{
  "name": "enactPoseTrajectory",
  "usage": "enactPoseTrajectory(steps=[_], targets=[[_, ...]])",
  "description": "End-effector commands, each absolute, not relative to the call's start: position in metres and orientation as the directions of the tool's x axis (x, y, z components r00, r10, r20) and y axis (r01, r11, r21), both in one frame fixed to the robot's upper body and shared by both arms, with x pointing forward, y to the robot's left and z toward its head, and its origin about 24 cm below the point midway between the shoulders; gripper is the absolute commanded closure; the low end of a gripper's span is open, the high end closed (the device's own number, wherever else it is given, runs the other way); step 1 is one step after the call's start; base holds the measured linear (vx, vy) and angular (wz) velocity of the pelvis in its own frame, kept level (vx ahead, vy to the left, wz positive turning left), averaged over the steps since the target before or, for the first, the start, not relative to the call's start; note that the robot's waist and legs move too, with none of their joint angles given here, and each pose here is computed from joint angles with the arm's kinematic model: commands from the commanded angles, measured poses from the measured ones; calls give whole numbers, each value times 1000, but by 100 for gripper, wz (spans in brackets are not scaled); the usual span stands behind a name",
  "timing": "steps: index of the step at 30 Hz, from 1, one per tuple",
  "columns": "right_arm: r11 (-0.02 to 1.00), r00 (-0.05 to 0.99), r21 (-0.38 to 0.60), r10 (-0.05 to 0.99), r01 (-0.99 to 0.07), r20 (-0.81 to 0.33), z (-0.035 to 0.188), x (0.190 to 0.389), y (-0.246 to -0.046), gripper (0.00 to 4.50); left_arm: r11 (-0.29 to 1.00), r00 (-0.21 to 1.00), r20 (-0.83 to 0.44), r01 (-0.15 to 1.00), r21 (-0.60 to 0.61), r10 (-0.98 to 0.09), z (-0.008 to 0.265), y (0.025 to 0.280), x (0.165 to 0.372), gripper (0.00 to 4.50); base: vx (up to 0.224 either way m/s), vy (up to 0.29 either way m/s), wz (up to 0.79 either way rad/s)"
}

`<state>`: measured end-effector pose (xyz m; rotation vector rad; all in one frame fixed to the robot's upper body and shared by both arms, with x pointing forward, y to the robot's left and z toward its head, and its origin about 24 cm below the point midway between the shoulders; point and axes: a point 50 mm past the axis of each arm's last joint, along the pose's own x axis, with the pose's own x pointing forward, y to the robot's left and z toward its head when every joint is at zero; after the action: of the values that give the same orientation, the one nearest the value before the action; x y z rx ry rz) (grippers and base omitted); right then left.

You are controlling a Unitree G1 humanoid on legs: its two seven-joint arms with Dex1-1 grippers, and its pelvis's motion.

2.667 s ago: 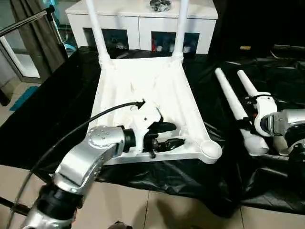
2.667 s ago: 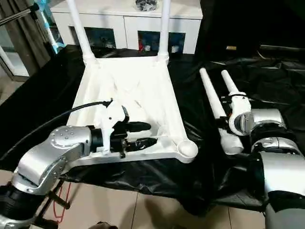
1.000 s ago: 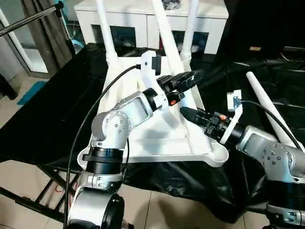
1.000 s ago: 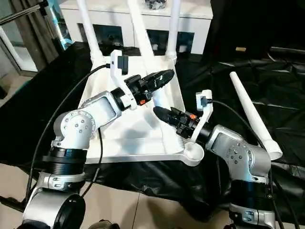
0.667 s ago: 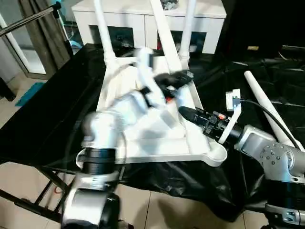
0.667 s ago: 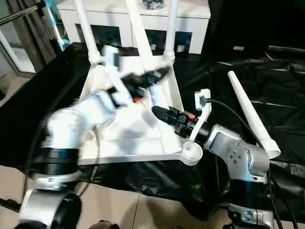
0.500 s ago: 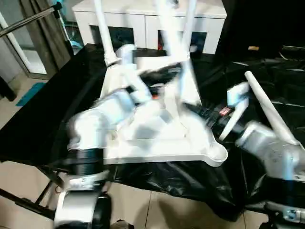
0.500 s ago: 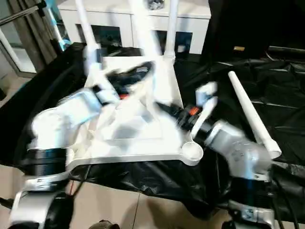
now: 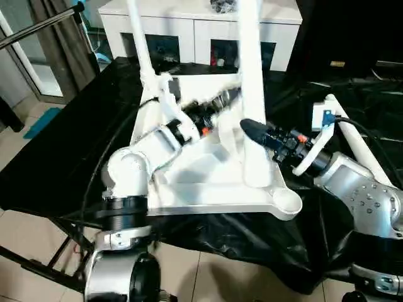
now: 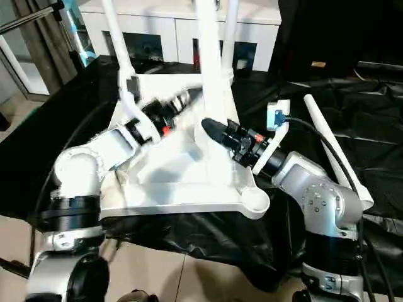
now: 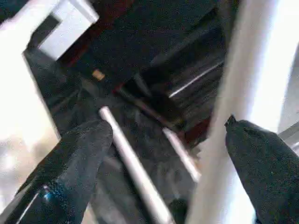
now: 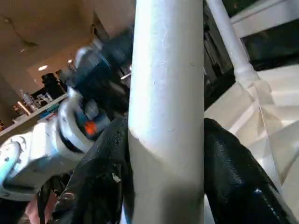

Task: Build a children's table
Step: Pick table leg

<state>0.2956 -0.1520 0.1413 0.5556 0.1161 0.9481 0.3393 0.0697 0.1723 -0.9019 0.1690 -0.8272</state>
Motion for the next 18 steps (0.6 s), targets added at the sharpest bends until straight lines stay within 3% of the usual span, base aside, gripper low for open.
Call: enactPoseTrajectory(steps=[1,6,11,18], targets=[[453,591,496,790,-741,162,148,299,-151,266,316,672,221,579,-752,-706,179,65,340,0,0,0,0],[553,702,514,697,-656,146,147,312,-167,266,279,646,245,597,-752,-723,179,65,333,0,0,0,0],[483,572,477,819,-734,50,133,295,-143,266,298,596,204,633,-715,-777,175,54,330,0,0,0,0],[430,470,472,882,-770,-37,119,280,-127,266,332,576,149,642,-691,-804,167,38,334,0,0,0,0]])
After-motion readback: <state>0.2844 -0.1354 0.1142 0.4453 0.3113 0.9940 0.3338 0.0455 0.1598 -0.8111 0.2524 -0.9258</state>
